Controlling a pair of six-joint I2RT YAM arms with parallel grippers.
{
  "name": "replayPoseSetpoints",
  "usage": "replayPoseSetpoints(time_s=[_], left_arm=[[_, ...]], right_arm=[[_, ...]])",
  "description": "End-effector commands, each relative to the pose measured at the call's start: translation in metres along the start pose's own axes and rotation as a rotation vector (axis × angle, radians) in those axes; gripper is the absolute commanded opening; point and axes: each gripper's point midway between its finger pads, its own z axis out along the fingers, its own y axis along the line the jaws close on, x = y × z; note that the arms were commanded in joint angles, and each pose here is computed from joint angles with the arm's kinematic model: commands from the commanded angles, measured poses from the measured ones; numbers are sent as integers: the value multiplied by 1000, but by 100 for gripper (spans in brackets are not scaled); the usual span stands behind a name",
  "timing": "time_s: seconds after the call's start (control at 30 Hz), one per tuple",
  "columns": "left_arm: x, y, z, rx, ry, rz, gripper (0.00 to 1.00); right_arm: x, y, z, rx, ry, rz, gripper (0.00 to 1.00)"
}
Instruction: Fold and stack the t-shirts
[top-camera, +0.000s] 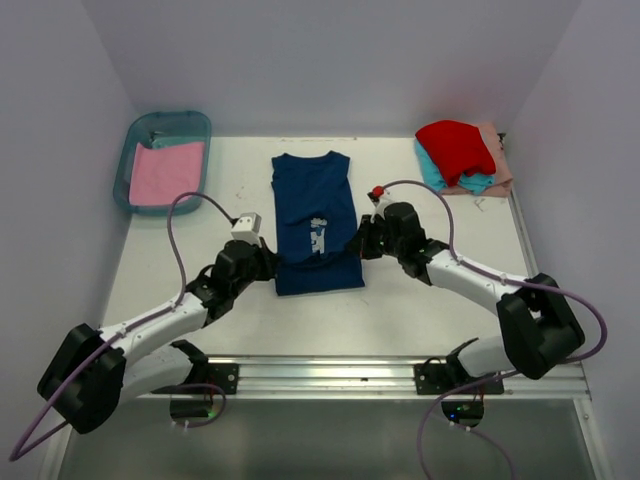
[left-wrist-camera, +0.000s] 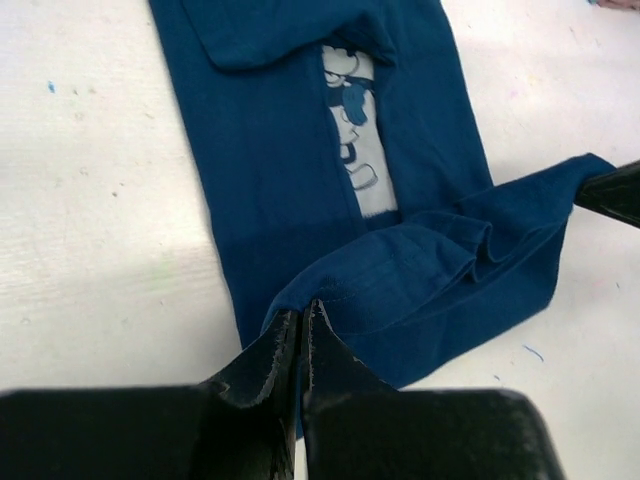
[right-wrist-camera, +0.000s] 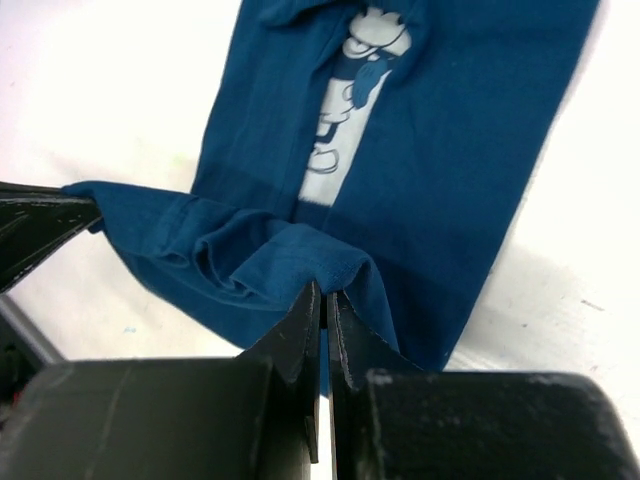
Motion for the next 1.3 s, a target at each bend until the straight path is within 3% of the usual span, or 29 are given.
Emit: replayPoseSetpoints(time_s=[0.0,0.4,0.53,0.63,0.67,0.7,0.73,0.77,0.8,0.9,0.97,1.1,1.17,1.27], left_arm=[[-25,1,17,32,-91,9,0],[-63,-21,76,118,-78,14,0],[-78,-20,92,151,-79,-2,0],[-102,4,116,97,-100,-34,0],[-112,12,122,80,-117,-47,8],[-126,17,138,63,-133,-65,27],[-134,41,144,-2,-119,-100,64],[-139,52,152,-30,-111,-127,82],[-162,53,152,-29,-152,-150,100],[-201,60,122,-23,-269,-181,100],[-224,47,97,20,-351,-155,100],[-202,41,77,56,-318,-160,100],[-188,33,69,101,-284,-167,100],[-142,35,59,94,-144,-194,100]], right_arm=[[-39,-3,9,47,-120,-19,0],[-70,-25,42,134,-146,26,0],[-81,-47,54,210,-159,49,0],[-107,-74,72,312,-186,102,0],[-116,-82,78,344,-192,108,10],[-126,-90,85,377,-188,108,63],[-154,-90,89,398,-201,102,91],[-152,-105,101,445,-186,102,99],[-161,-106,103,447,-205,102,99],[-189,-92,83,411,-286,81,99],[-181,-90,70,404,-306,44,99],[-175,-71,28,351,-339,4,99],[-153,-69,22,328,-293,2,99],[-126,-59,4,274,-236,32,99]])
